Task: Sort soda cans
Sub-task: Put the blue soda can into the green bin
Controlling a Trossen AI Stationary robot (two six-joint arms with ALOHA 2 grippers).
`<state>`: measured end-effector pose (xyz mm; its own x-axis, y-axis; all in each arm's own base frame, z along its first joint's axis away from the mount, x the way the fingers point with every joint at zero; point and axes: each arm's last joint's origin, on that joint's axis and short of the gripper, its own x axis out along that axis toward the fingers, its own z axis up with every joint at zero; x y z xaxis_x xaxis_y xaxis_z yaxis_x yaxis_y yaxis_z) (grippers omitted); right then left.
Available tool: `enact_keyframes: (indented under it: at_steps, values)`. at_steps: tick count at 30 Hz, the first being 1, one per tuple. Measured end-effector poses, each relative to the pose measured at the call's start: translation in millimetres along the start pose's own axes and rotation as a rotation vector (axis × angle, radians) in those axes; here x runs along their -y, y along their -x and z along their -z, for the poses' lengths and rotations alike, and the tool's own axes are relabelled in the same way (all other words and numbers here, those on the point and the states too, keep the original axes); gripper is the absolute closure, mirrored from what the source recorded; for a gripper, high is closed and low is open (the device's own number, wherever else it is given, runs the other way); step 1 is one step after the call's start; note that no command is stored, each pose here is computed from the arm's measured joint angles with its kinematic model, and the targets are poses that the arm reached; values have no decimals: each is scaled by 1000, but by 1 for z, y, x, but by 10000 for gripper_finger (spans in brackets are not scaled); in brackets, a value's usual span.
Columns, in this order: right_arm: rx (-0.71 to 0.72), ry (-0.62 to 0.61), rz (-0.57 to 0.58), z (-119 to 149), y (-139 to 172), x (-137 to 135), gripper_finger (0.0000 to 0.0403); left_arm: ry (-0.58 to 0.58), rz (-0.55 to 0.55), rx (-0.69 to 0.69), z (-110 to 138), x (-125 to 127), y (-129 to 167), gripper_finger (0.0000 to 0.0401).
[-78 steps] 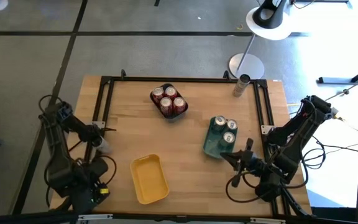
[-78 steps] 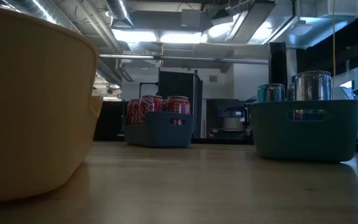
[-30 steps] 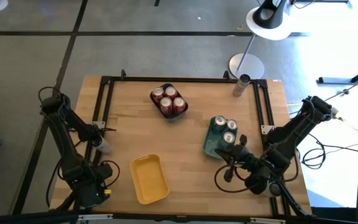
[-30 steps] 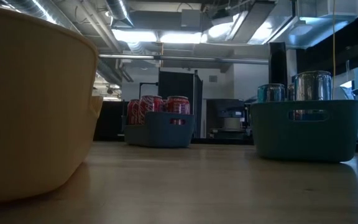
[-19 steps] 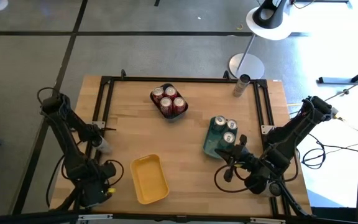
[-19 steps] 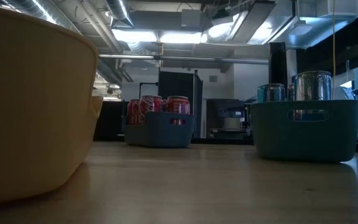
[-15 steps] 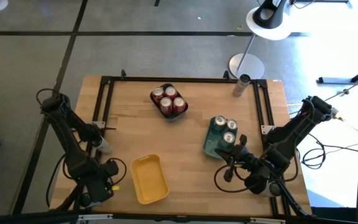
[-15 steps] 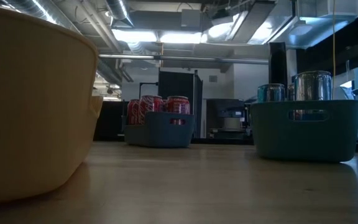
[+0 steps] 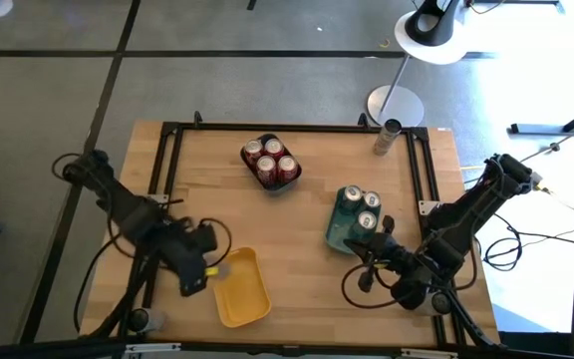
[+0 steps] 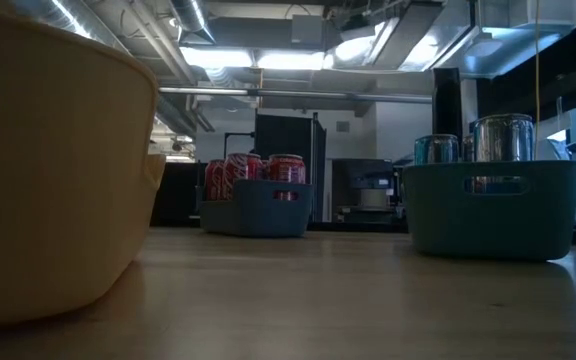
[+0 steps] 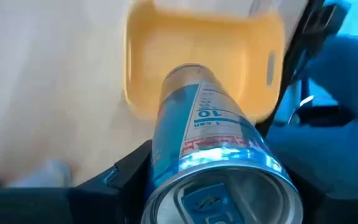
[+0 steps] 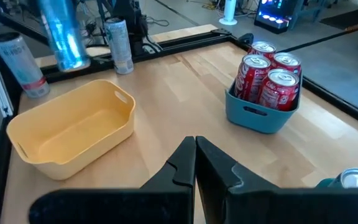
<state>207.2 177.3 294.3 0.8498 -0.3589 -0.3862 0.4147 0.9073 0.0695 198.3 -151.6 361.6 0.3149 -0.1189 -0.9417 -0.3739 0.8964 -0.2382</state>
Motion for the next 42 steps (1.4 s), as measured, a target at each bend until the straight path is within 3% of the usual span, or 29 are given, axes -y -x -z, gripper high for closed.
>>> enact_keyframes:
  at_steps: [13,23,27,32,36,42]
  values:
    - [-47,180,50,1,-9,9,391,-227,101,331,-104,-33,-4,173]
    - [-34,343,167,6,-7,21,391,-283,136,416,-184,-65,-54,173]
    - [-62,285,178,8,-7,25,391,-316,189,414,-208,-72,-74,173]
    - [-54,158,171,18,-11,25,391,-438,276,488,-226,-65,-89,173]
    - [-69,33,99,29,-17,20,391,-496,304,521,-230,-62,-93,173]
    - [-35,-33,56,43,-24,18,391,-543,306,569,-236,-62,-97,174]
